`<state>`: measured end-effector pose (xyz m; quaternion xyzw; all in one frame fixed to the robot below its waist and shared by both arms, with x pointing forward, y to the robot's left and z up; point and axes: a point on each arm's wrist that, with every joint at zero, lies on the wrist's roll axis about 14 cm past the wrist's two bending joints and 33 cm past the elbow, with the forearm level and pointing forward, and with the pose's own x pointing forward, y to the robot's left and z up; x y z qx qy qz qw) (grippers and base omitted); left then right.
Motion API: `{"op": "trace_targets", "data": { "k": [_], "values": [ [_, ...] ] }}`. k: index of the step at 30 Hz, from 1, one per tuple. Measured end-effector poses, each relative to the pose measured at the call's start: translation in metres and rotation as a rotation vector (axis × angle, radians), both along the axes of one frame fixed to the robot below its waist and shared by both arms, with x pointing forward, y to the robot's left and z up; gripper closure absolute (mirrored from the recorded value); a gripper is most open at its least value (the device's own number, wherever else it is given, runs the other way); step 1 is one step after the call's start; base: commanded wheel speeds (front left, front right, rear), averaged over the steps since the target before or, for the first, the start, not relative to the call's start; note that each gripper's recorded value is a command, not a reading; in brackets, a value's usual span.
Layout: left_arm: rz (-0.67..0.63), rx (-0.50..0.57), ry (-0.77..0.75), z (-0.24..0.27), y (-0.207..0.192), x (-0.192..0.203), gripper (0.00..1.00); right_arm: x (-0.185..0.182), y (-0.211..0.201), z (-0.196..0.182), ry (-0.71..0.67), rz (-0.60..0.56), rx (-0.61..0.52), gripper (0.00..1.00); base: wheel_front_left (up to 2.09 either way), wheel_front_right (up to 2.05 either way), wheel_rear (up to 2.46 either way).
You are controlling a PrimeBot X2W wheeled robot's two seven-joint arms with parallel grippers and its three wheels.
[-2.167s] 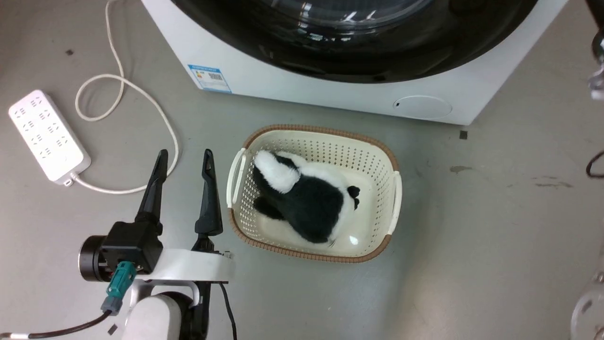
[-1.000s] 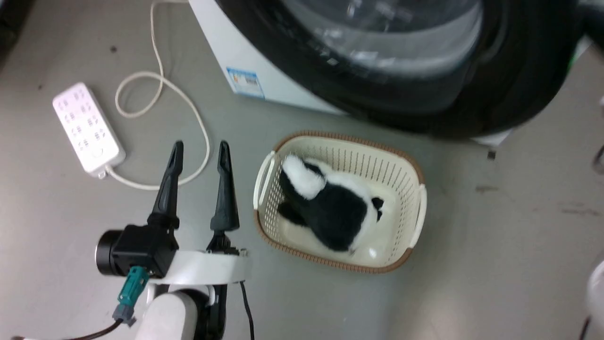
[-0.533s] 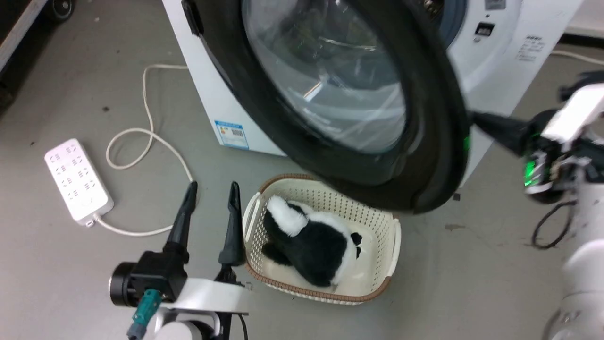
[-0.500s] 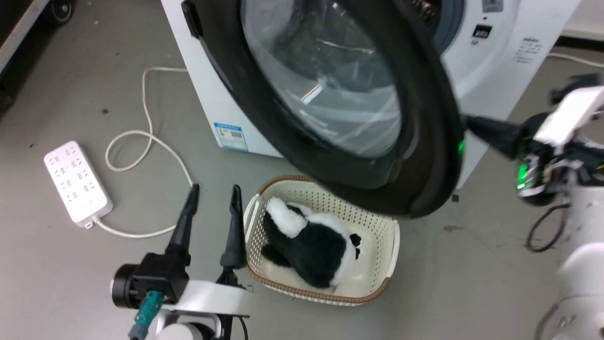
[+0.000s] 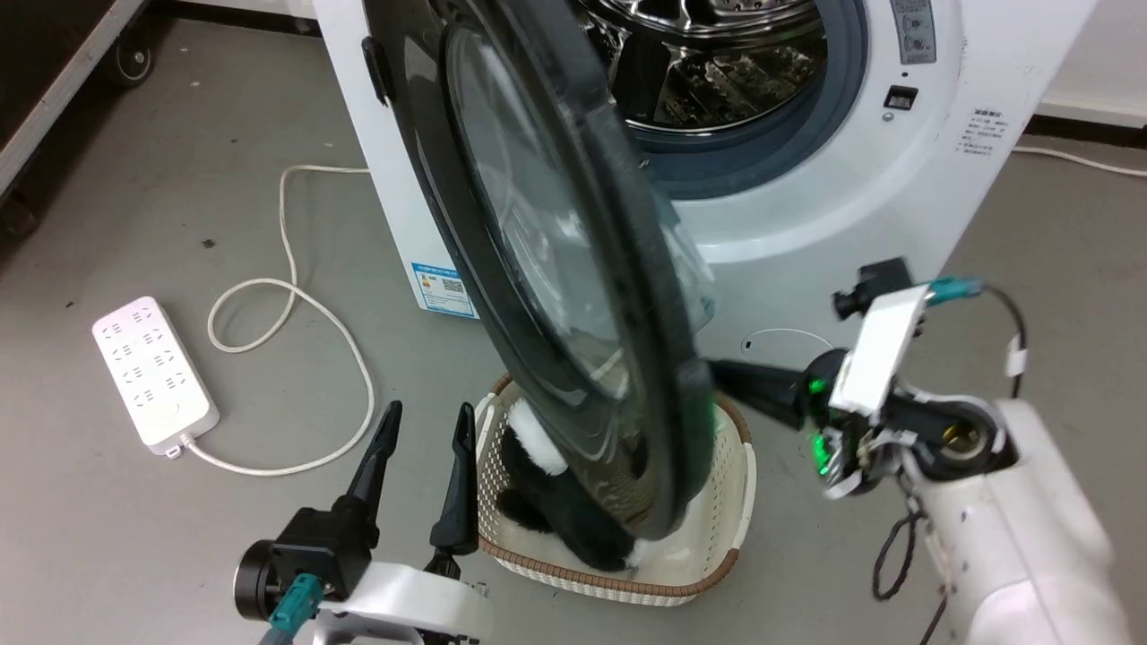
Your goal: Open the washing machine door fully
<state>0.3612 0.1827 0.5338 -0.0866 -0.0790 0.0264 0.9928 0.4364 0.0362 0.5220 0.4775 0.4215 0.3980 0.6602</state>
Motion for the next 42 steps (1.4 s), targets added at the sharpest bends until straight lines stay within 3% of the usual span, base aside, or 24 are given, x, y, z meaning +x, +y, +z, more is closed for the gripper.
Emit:
{"op": "trace_targets", "data": {
  "k": [8,9,10,15,17,18,19,20,21,22,23,24,25,26,29,32,39,42],
  "values": [
    [-0.024,0.081,0.037,-0.012,-0.006,-0.006,0.0,-0.021,0.021,-0.003,0.006,0.037,0.024,1.0,0.0,0.0,0.0],
    [-0.024,0.082,0.037,-0.012,-0.006,-0.006,0.0,-0.02,0.021,-0.002,0.001,0.024,0.026,0.83,0.0,0.0,0.0],
    [-0.023,0.082,0.035,-0.011,-0.005,-0.007,0.0,-0.017,0.02,-0.001,-0.01,0.004,0.025,0.0,0.0,0.0,0.0],
    [-0.004,0.081,0.016,-0.005,0.001,-0.007,0.0,0.001,-0.001,0.016,-0.105,-0.142,0.017,0.0,0.0,0.0,0.0],
    [-0.01,0.071,0.003,-0.001,0.001,-0.007,0.0,0.018,-0.037,0.029,-0.267,-0.294,-0.07,0.0,0.0,0.0,0.0],
    [-0.01,0.071,0.003,-0.001,0.001,-0.007,0.0,0.018,-0.037,0.029,-0.267,-0.294,-0.07,0.0,0.0,0.0,0.0],
    [-0.019,0.065,-0.005,0.001,-0.001,-0.007,0.0,0.024,-0.064,0.045,-0.434,-0.401,-0.158,0.0,0.0,0.0,0.0],
    [-0.019,0.065,-0.005,0.001,-0.001,-0.007,0.0,0.024,-0.064,0.045,-0.434,-0.401,-0.158,0.0,0.0,0.0,0.0],
    [-0.034,0.054,-0.014,0.003,-0.003,-0.007,0.0,0.024,-0.088,0.062,-0.623,-0.501,-0.259,0.0,0.0,0.0,0.0],
    [-0.038,0.052,-0.016,0.003,-0.004,-0.007,0.0,0.022,-0.099,0.068,-0.725,-0.536,-0.32,0.0,0.0,0.0,0.0],
    [-0.038,0.052,-0.016,0.003,-0.004,-0.007,0.0,0.022,-0.099,0.068,-0.725,-0.536,-0.32,0.0,0.0,0.0,0.0],
    [-0.051,0.049,-0.02,0.004,-0.006,-0.007,0.0,0.013,-0.118,0.077,-0.9,-0.604,-0.417,0.0,0.0,0.0,0.0],
    [-0.051,0.049,-0.02,0.004,-0.006,-0.007,0.0,0.013,-0.118,0.077,-0.9,-0.604,-0.417,0.0,0.0,0.0,0.0],
    [-0.061,0.045,-0.02,0.004,-0.008,-0.008,0.0,0.004,-0.137,0.078,-1.035,-0.66,-0.51,0.0,0.0,0.0,0.0],
    [-0.077,0.044,-0.029,0.006,-0.012,-0.008,0.0,-0.011,-0.163,0.074,-1.186,-0.724,-0.639,0.0,0.0,0.0,0.0],
    [-0.099,0.043,-0.034,0.007,-0.017,-0.008,0.0,-0.026,-0.182,0.064,-1.245,-0.784,-0.738,0.0,0.0,0.0,0.0],
    [-0.118,0.047,-0.027,0.004,-0.023,-0.008,0.0,-0.066,-0.203,0.026,-1.142,-0.916,-0.856,0.0,0.0,0.0,0.0],
    [-0.132,0.069,-0.014,0.0,-0.028,-0.009,0.0,-0.079,-0.204,0.011,-1.122,-0.902,-0.912,0.0,0.0,0.0,0.0]
  ]
}}
